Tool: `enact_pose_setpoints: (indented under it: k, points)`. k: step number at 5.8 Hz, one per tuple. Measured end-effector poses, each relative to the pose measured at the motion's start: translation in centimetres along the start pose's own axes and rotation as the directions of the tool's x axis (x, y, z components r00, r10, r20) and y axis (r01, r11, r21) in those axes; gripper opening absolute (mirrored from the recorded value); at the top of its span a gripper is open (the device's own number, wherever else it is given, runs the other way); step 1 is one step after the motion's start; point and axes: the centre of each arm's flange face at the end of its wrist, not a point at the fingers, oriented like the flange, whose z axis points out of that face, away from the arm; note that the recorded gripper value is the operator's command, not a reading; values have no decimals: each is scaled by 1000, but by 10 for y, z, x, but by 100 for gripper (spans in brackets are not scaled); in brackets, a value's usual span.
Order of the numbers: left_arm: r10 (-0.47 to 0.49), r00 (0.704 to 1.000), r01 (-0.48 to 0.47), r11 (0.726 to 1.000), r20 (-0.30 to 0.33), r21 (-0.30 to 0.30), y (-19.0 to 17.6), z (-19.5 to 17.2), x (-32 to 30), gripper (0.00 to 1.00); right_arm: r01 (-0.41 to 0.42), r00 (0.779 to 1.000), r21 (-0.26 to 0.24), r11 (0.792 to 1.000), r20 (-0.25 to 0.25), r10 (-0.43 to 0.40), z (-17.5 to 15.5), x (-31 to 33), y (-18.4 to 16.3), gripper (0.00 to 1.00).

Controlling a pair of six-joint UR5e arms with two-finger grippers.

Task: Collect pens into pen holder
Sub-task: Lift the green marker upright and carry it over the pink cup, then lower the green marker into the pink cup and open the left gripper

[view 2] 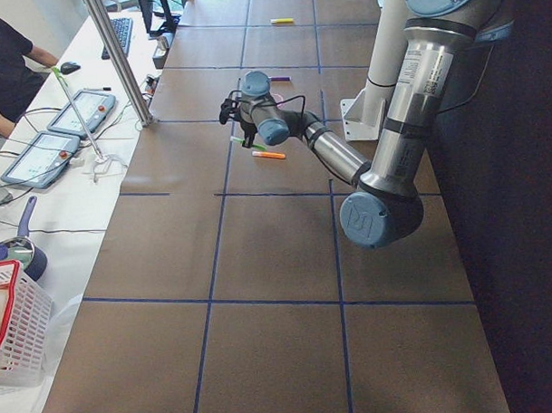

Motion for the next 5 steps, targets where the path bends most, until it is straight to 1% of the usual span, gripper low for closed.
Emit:
enact_pose_setpoints:
  k: [1, 2, 3, 4, 5]
  points:
    - [5, 998, 0, 997, -56, 81, 11, 4, 69, 0, 0, 1000, 0, 1000, 0, 0, 0, 0, 0, 100]
    - [23, 996, -5, 981, -91, 195, 39, 19, 126, 0, 1, 1000, 1, 1000, 0, -1, 0, 0, 0, 100]
    - [48, 993, -8, 938, -108, 346, 85, 41, 174, 3, 3, 1000, 3, 1000, -1, -3, -1, -1, 0, 100]
    - [49, 993, 5, 890, -107, 456, 120, 61, 207, 8, 8, 1000, 7, 1000, -2, -8, -2, -2, -1, 100]
    - [42, 994, 15, 861, -99, 508, 130, 78, 219, 8, 16, 1000, 16, 1000, -3, -16, -3, -3, -2, 100]
